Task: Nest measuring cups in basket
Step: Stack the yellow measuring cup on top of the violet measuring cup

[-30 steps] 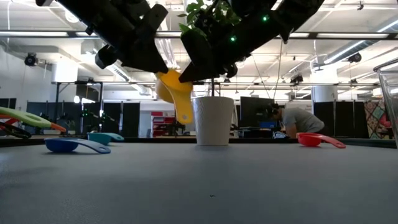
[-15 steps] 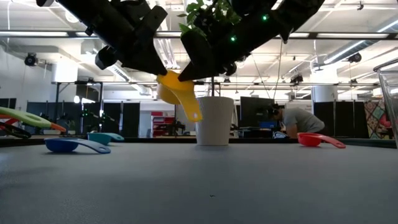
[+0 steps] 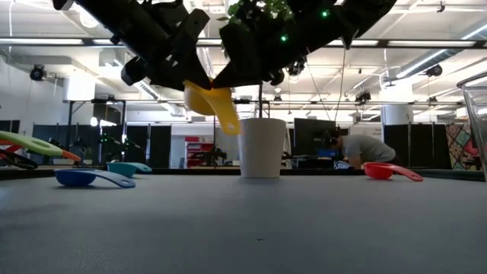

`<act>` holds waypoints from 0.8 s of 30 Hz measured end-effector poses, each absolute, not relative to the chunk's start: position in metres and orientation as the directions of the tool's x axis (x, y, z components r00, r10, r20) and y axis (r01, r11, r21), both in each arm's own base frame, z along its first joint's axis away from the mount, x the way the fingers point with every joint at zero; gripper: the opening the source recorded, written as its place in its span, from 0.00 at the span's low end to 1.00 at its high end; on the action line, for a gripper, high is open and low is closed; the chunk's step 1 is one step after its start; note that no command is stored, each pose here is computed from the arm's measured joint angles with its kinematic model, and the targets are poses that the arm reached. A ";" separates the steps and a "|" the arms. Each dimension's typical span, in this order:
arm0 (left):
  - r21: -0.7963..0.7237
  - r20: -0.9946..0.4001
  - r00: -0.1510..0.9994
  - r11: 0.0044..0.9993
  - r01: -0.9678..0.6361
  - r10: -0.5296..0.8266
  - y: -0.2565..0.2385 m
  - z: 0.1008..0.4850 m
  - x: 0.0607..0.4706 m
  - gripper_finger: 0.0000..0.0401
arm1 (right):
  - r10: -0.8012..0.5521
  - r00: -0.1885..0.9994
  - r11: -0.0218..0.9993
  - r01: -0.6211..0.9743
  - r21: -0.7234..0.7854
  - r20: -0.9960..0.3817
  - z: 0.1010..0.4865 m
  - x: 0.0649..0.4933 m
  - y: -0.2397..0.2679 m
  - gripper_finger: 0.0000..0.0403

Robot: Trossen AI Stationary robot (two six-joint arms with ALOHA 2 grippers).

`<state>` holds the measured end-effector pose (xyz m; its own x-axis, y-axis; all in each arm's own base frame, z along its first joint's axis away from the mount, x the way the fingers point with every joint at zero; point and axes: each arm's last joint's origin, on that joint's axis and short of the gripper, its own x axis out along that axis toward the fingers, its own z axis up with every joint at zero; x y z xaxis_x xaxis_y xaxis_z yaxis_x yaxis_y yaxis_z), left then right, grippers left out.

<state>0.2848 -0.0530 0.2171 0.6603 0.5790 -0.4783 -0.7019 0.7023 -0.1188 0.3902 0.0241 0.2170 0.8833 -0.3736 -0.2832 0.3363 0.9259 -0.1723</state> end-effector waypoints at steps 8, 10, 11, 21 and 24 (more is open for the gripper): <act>-0.101 -0.484 0.648 0.698 -0.709 0.589 -0.048 0.218 0.286 0.39 | -0.361 0.893 0.930 0.323 -0.176 -0.269 0.219 0.391 0.024 0.02; -0.090 -0.485 0.647 0.703 -0.706 0.588 -0.048 0.218 0.286 0.36 | -0.361 0.893 0.930 0.323 -0.177 -0.269 0.219 0.391 0.024 0.02; -0.086 -0.484 0.647 0.704 -0.705 0.589 -0.048 0.218 0.286 0.34 | -0.361 0.893 0.930 0.321 -0.180 -0.268 0.219 0.391 0.024 0.02; -0.041 -0.488 0.638 0.715 -0.698 0.595 -0.047 0.217 0.286 0.03 | -0.350 0.905 0.934 0.317 -0.165 -0.242 0.223 0.392 0.025 0.02; -0.034 -0.496 0.635 0.718 -0.696 0.592 -0.047 0.216 0.285 0.03 | -0.329 0.913 0.939 0.290 -0.184 -0.240 0.223 0.392 0.025 0.03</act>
